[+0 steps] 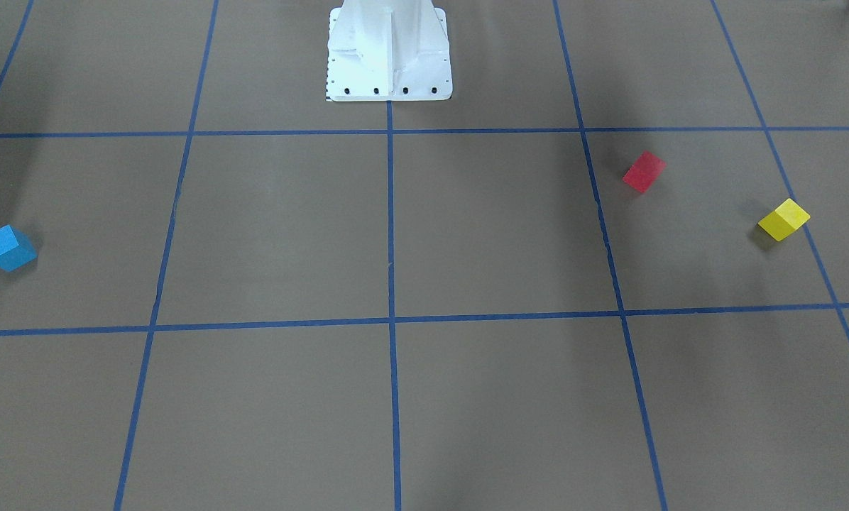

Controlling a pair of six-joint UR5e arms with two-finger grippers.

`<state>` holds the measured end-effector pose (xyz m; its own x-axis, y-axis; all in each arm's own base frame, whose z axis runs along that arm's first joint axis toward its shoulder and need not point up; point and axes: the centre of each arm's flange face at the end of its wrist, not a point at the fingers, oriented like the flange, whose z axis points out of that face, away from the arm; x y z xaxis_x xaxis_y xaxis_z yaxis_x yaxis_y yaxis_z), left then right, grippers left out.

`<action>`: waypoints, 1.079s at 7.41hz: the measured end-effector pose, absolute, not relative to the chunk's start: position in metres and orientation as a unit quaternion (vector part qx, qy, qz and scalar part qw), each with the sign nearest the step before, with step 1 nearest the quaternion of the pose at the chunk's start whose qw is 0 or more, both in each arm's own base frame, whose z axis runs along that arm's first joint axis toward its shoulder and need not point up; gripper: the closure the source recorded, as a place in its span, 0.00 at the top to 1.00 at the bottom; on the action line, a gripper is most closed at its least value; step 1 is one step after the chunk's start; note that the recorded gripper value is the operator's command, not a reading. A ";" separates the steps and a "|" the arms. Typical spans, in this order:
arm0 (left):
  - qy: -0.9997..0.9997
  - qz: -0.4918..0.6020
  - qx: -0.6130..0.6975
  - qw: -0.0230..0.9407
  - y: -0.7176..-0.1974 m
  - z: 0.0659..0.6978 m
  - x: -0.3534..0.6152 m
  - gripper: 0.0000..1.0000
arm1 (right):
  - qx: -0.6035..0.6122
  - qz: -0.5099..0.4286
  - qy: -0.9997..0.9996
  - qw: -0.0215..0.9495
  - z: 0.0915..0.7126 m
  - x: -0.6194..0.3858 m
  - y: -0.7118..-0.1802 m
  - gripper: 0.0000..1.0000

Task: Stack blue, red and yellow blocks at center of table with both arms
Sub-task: 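Lower the right gripper onto the blue cube and close on it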

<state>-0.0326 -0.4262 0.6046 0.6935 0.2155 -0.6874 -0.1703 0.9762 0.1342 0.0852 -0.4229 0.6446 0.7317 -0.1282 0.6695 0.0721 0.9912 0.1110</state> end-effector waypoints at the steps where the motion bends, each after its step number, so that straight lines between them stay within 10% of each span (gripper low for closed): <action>1: 0.376 0.107 0.034 0.920 -0.427 0.602 -0.033 1.00 | 0.039 -0.051 -0.362 0.930 0.645 0.086 -0.422 1.00; 8: 0.332 0.151 0.182 0.913 -0.463 0.503 -0.043 1.00 | 0.171 -0.094 -0.374 0.907 0.588 0.083 -0.437 1.00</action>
<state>-0.0428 -0.4631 0.5033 0.7334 0.3962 -0.5524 -0.1548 0.8886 0.4319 0.0827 -0.4368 0.5879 0.7032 -0.2981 0.6455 0.0433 0.9241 0.3796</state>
